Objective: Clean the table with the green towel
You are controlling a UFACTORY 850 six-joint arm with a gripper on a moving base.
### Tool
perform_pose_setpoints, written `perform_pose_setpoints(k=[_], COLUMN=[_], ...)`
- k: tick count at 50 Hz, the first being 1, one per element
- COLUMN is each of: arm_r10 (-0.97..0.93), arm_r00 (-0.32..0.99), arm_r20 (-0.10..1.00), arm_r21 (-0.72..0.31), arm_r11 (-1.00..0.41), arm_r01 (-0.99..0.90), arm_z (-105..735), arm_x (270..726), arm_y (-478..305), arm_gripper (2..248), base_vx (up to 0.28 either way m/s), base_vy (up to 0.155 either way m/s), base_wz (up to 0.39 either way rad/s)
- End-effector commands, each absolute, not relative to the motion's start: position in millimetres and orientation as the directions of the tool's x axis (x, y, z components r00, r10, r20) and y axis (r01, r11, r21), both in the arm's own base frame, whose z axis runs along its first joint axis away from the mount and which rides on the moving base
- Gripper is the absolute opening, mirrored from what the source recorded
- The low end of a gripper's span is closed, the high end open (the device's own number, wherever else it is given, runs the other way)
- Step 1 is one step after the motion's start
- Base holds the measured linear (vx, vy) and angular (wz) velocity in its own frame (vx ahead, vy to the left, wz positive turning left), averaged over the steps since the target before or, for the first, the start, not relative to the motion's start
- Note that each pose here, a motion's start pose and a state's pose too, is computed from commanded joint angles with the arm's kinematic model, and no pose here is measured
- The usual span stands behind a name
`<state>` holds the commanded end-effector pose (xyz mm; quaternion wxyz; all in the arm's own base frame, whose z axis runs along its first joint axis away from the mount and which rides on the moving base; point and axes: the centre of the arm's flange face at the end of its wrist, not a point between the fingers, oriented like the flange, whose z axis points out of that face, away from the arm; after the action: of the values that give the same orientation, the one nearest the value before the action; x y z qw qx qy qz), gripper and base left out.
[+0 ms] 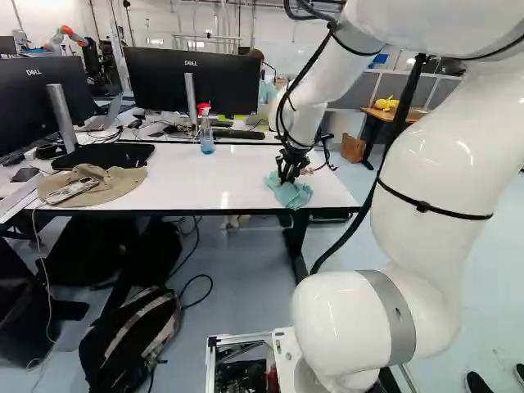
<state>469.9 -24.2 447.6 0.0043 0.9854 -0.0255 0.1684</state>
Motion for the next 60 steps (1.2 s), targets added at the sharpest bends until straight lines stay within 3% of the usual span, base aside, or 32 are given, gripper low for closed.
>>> perform_pose_setpoints(k=[23, 60], arm_r10=[-0.107, -0.075], arm_r00=[0.934, 0.925], arm_r20=[0.341, 0.372], arm_r21=[0.000, 0.000], arm_r11=[-0.994, -0.997], arm_r01=[-0.114, -0.080], arm_z=[447.7, 446.7], arm_x=[495.1, 565.0], arm_y=[-56.5, -45.3], arm_gripper=[38, 38], base_vx=[0.000, 0.000], base_vy=[0.000, 0.000], base_wz=[0.000, 0.000])
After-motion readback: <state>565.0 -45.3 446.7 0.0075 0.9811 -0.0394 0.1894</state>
